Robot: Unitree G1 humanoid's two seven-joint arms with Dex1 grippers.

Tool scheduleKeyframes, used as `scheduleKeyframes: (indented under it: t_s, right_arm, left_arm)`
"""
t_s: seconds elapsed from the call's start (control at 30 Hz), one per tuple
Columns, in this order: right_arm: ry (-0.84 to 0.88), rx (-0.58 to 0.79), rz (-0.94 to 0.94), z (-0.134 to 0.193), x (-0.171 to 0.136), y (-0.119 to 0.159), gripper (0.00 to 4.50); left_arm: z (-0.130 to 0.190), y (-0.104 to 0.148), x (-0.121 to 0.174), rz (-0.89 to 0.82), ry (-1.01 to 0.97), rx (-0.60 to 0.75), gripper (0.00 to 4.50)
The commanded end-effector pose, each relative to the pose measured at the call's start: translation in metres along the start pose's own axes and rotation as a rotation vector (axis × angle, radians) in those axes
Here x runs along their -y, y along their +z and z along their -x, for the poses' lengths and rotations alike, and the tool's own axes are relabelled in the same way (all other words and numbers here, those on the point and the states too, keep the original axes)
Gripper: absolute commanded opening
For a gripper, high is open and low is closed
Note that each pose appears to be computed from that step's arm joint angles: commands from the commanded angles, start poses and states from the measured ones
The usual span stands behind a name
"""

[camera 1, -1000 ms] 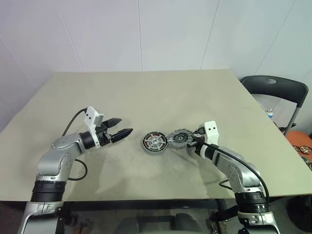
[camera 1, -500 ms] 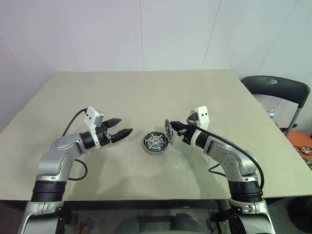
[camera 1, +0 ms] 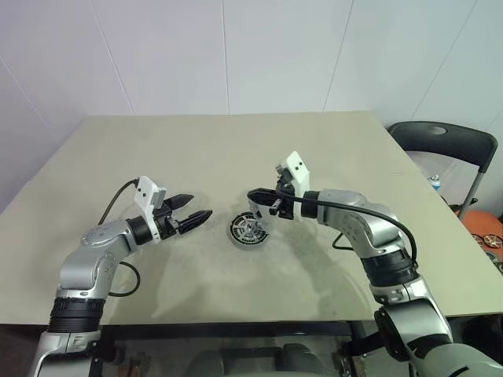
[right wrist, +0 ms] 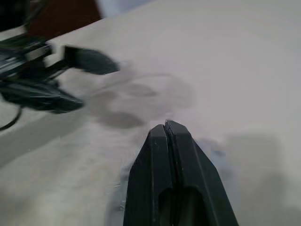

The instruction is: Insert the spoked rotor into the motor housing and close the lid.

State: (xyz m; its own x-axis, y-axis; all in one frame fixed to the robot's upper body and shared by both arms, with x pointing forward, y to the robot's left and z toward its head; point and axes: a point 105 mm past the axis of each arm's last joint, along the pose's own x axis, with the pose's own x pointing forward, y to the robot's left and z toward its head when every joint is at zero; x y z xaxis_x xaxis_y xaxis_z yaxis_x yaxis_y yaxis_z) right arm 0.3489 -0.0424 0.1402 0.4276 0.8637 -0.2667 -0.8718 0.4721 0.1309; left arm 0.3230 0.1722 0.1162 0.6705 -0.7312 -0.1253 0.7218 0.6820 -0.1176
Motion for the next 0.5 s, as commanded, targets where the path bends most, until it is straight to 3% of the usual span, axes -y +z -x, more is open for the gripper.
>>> scheduleKeyframes:
  t_s: [0.03,0.23,0.5]
  right_arm:
    - [0.053,-0.003,0.054,-0.012,-0.004,0.009,0.02]
    - [0.105,-0.068,0.067,-0.041,-0.010,-0.008,0.02]
    - [0.110,-0.108,0.121,-0.048,-0.004,-0.022,0.02]
  left_arm:
    - [0.006,0.016,-0.001,-0.037,0.017,0.046,4.26]
    - [0.013,0.017,0.001,-0.039,0.042,0.053,4.26]
    - [0.019,0.017,-0.001,-0.040,0.067,0.047,4.26]
